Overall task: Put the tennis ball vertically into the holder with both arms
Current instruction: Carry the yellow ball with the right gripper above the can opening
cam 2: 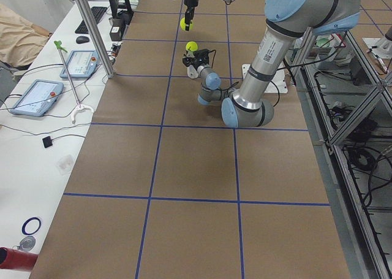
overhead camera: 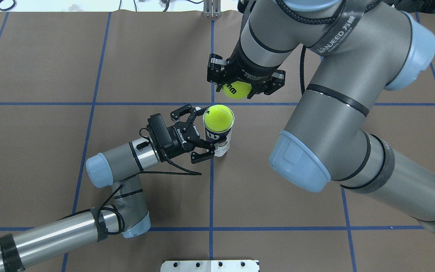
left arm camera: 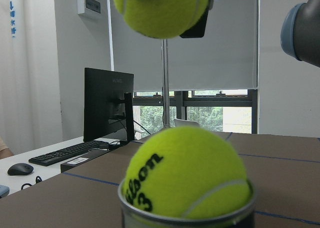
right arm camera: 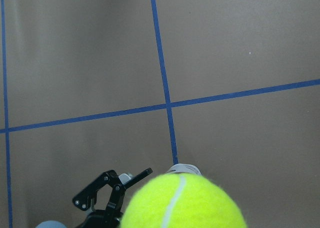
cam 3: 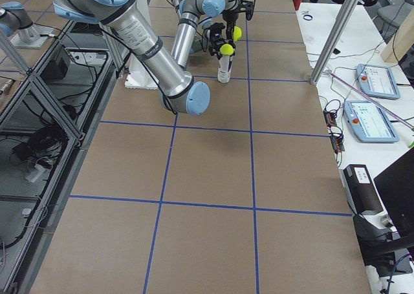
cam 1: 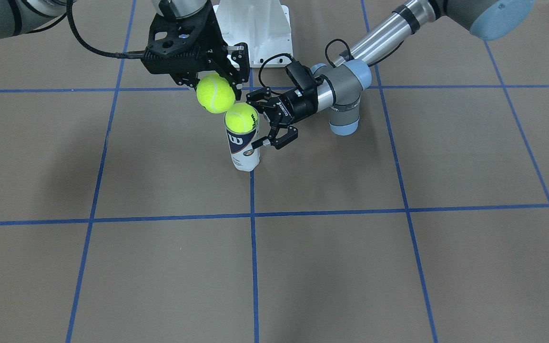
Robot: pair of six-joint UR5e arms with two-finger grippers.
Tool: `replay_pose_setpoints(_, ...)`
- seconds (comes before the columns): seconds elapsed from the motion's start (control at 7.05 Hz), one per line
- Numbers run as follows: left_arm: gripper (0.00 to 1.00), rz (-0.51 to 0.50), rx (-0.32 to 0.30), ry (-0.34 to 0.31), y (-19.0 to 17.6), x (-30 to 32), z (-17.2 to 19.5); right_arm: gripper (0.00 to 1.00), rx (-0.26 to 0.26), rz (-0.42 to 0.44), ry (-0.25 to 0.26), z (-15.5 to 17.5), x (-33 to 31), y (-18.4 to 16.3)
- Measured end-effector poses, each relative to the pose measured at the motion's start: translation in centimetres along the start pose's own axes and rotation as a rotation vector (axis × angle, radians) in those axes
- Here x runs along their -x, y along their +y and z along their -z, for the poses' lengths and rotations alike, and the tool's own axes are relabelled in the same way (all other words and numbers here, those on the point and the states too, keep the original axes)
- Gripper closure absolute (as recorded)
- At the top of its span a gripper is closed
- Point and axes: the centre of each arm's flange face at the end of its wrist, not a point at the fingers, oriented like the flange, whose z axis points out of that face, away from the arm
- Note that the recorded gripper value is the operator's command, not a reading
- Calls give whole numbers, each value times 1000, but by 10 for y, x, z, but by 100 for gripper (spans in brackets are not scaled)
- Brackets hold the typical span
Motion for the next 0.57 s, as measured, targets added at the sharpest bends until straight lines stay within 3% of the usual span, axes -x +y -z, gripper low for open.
replay_pose_setpoints(0.57, 2, 1, 1, 1, 1, -1, 0, 100, -5, 8, 42, -20, 25, 12)
